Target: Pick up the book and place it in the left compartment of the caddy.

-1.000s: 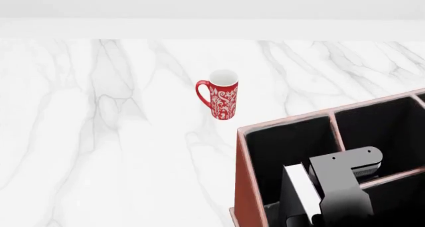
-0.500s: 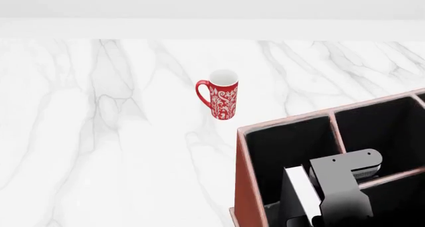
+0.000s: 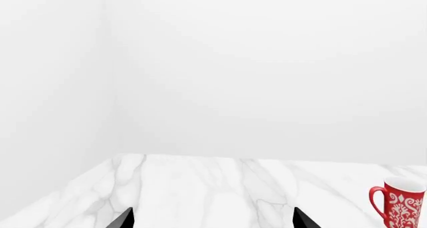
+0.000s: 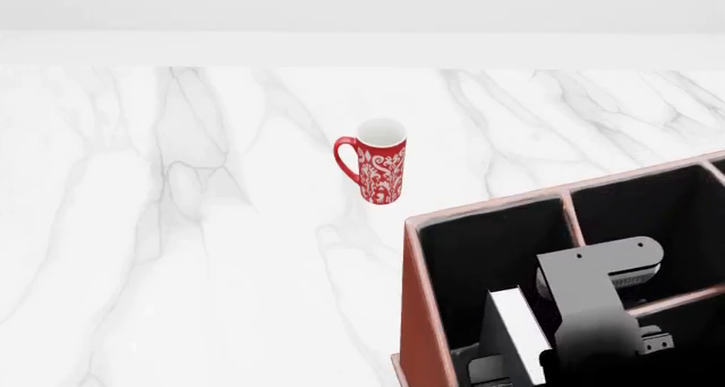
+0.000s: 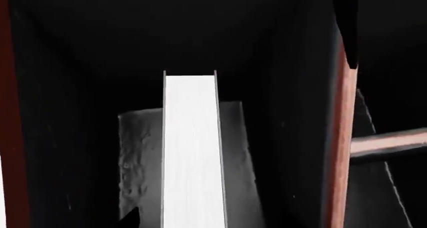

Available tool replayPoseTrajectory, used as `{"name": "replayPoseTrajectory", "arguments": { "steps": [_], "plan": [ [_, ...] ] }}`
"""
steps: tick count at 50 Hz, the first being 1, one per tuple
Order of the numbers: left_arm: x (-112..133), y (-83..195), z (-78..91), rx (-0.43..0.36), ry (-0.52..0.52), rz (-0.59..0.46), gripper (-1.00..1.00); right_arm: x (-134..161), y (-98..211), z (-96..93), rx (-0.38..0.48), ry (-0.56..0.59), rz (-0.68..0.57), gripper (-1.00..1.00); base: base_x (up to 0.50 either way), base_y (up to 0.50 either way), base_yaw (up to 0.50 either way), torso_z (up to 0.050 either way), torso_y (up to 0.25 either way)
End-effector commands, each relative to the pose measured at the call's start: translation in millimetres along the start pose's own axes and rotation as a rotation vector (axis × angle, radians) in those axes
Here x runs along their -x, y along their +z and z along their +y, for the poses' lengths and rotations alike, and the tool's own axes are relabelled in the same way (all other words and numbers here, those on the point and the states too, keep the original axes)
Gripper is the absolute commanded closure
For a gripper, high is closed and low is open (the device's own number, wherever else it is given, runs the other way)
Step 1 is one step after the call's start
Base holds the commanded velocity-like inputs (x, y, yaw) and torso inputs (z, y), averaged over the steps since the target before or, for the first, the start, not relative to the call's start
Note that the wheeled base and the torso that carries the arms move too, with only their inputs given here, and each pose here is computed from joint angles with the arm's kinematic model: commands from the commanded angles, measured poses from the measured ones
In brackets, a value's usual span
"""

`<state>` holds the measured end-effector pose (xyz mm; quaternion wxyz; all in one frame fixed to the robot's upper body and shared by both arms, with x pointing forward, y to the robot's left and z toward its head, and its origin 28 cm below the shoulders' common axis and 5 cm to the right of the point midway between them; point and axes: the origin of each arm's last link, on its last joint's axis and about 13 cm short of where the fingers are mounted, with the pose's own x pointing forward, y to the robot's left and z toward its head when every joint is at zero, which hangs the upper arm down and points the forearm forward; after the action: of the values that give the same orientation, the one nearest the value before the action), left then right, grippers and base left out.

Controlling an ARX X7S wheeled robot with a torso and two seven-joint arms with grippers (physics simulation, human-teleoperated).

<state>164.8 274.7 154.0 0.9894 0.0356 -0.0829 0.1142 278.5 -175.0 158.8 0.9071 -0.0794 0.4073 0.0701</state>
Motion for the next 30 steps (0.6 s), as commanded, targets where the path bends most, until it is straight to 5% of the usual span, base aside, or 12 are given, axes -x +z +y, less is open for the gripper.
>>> {"name": "replayPoseTrajectory", "arguments": {
  "steps": [1, 30],
  "plan": [
    [-0.2, -0.2, -0.2, 0.0, 0.0, 0.001, -1.0, 1.1, 1.5, -1.3, -0.002, -0.002, -0.014, -1.0, 0.0, 0.0, 0.0, 0.0, 0.0],
    [0.4, 0.5, -0.2, -0.001, 0.0, -0.001, -1.0, 47.0, 18.8, 3.2, -0.012, 0.026, -0.2, -1.0, 0.0, 0.0, 0.0, 0.0, 0.0]
  ]
}}
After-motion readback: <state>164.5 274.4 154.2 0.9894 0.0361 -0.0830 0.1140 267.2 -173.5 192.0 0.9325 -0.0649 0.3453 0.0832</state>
